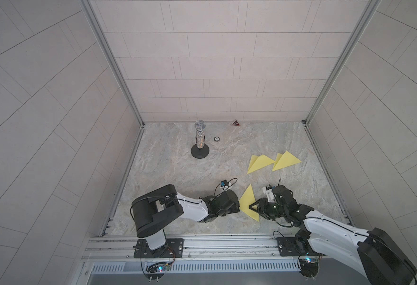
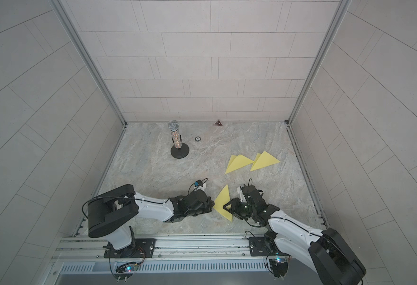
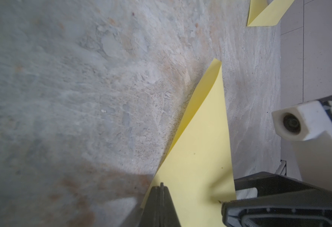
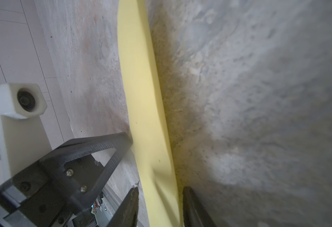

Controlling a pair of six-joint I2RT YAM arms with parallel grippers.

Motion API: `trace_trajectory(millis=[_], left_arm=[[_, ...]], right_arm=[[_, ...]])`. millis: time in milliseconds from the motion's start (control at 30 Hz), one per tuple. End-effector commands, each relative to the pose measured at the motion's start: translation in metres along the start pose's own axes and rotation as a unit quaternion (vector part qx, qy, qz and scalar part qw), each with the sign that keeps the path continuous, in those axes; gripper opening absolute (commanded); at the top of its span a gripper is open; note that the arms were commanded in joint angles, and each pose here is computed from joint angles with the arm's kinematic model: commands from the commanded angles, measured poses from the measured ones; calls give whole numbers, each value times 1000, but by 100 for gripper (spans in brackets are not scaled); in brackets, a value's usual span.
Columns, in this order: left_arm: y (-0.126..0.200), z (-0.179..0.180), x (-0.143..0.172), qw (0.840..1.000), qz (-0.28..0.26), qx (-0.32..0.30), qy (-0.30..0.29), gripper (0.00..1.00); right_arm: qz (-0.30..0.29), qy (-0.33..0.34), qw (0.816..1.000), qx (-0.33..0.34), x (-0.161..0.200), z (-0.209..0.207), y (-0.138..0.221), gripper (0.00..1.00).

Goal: Fold the square paper diagonally
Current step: Fold the paper at the center of the board.

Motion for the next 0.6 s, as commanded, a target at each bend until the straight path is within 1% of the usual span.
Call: trace_trajectory(millis=[0,100,200,267,333,400,433,567], left_arm=[[1,62,26,990,53,-132,-21,0],[1,62,26,990,52,-132,-20,0],[1,62,26,990,53,-132,-20,0],[1,62,26,990,53,-132,-21,0],[1,62,26,990,53,-132,-21,0],[2,63,26,990,53,-133,-21,0],[2,63,27,990,53,-132,-21,0],[2,63,26,990,53,-132,-21,0]], right_arm=[[3,-38,998,57,14,-23,3,39],[-4,-55,997,53,19,-27,4,34],[-13,-65,997,40,21,-28,5,32],[-18,-64,997,39,22,-27,7,26],[-22,-63,997,33,23,-24,9,18],[-23,-63,997,29,23,-23,9,2],[-23,-63,997,27,23,-22,9,0],[-17,-63,998,23,24,-19,8,0]])
Point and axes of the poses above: each gripper's point midway between its finger pads, its own y axis back along the fingers, its own z axis along the line the jaws close on, x = y × z, the point moved 7 cm from there along y, back along the fingers, and after that the axes turned 2 degrees about y, right-handed, at the moved point
